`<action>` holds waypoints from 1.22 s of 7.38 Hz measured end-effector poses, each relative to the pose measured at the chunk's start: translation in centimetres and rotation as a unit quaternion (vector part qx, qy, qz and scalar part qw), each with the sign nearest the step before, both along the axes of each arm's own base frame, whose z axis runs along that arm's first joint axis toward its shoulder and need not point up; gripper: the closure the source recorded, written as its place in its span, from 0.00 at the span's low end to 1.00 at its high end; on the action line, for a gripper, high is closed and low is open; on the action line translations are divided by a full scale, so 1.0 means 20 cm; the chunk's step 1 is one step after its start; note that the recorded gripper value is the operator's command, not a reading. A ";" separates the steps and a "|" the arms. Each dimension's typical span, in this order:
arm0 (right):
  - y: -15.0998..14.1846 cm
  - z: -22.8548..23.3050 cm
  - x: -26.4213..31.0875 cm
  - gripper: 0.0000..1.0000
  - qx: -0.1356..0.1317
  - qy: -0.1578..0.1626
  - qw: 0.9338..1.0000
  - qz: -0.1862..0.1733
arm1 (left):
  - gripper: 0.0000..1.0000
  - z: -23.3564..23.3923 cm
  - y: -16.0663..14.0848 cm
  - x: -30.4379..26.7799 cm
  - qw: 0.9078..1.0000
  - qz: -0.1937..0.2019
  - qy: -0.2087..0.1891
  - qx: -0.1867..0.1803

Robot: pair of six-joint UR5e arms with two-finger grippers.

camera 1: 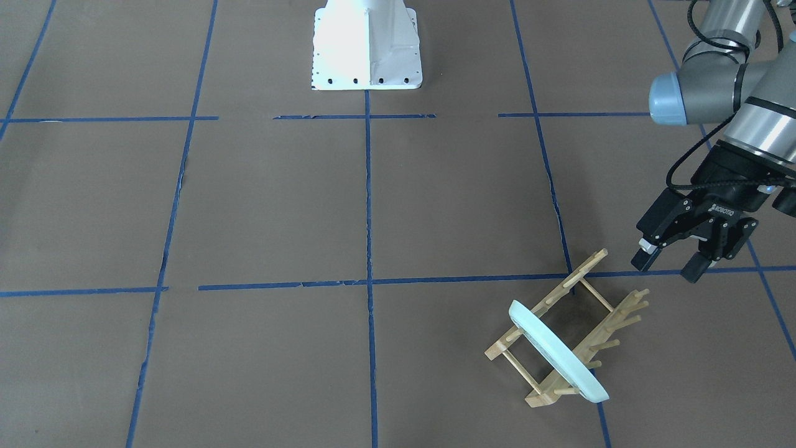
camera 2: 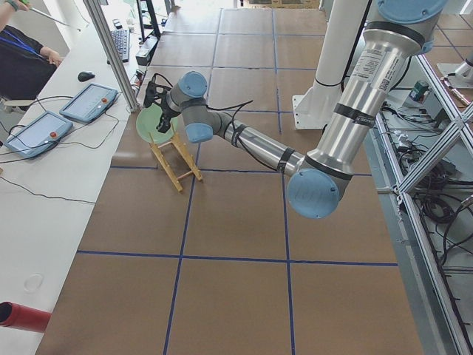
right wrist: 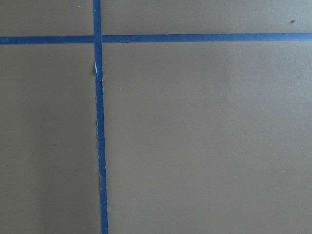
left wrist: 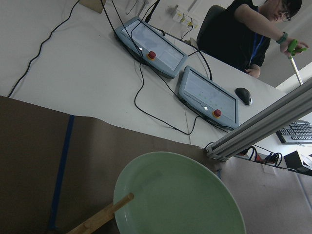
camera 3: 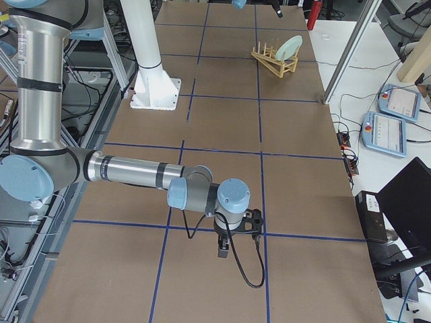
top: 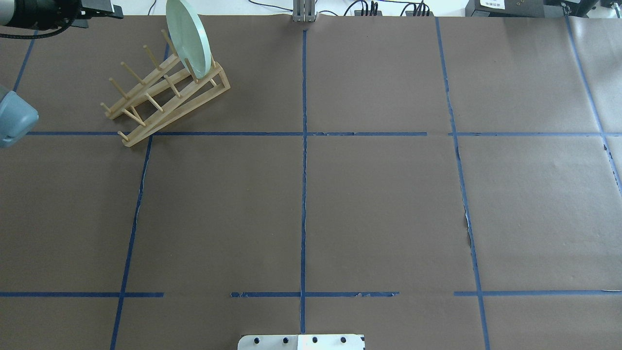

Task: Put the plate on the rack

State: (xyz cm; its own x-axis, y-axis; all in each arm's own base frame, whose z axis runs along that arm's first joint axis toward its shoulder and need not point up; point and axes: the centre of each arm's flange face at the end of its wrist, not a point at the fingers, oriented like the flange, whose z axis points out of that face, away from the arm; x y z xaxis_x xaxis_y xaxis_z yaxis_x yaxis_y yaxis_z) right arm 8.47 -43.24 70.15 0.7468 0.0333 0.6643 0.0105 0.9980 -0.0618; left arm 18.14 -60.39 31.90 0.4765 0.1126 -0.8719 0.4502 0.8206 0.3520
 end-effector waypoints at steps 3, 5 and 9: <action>0.00 0.00 0.00 0.00 0.000 0.000 1.000 0.000 | 0.00 0.11 0.05 -0.27 0.981 0.067 -0.177 0.027; 0.00 0.00 0.00 0.00 0.000 0.000 1.000 0.000 | 0.00 0.46 0.06 -0.52 0.961 0.118 -0.248 0.026; 0.00 0.00 0.00 0.00 0.000 0.000 1.000 0.000 | 0.00 1.34 0.34 -0.98 0.948 0.192 -0.247 -0.063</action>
State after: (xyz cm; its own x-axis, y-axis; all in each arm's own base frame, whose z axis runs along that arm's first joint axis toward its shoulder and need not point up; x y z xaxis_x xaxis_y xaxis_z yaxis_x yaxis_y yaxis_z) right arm 8.45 -43.24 70.14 0.7468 0.0335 0.6642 0.0104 0.9980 -0.0621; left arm -1.53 -53.62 58.73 0.7758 0.2698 -0.5704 -0.0841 0.9401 0.3303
